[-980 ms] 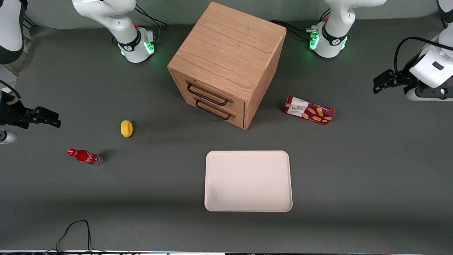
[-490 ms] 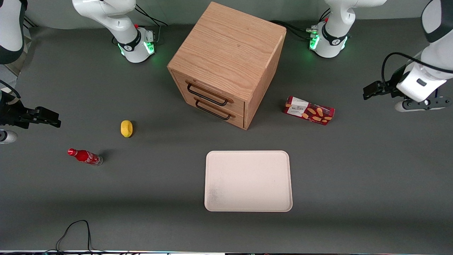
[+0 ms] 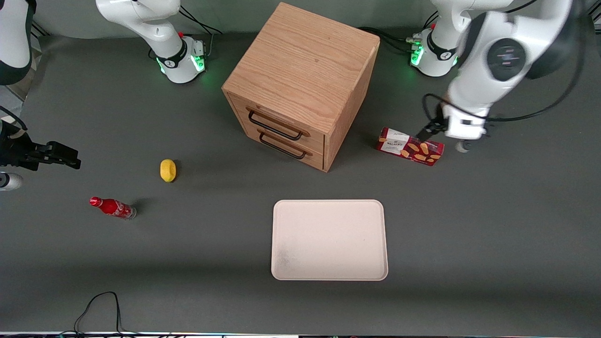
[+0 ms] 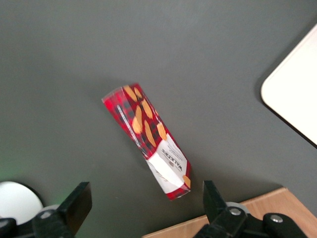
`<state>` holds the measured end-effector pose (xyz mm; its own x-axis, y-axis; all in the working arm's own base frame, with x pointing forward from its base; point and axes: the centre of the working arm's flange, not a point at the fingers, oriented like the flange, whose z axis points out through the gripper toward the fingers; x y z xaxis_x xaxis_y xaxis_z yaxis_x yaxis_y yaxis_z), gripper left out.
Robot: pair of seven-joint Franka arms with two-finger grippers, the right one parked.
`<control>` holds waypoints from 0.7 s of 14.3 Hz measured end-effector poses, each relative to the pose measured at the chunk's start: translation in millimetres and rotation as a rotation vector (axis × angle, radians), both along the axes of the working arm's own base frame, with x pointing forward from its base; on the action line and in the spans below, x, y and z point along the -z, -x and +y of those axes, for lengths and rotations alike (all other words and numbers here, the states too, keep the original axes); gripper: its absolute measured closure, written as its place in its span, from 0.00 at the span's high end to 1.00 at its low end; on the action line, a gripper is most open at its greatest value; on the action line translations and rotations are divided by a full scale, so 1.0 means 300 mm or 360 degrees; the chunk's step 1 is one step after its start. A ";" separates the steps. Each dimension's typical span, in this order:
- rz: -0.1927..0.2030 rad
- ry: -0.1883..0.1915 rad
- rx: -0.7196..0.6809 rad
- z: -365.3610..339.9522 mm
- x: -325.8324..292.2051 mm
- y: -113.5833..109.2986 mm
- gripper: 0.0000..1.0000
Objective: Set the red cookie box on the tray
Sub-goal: 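Lower the left gripper over the cookie box and close on its end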
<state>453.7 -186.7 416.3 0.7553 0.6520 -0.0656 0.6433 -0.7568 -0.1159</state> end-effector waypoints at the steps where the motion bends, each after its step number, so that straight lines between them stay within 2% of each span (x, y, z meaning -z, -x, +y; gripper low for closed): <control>1: -0.0004 -0.0016 -0.0055 -0.019 0.054 0.028 1.00; 6: -0.0057 -0.0016 -0.0175 0.003 0.247 0.099 1.00; 10: -0.0071 0.0007 -0.0222 0.015 0.345 0.096 1.00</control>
<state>424.9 -182.3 312.8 0.6595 0.7508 -0.0373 0.7468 -0.6601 -0.0815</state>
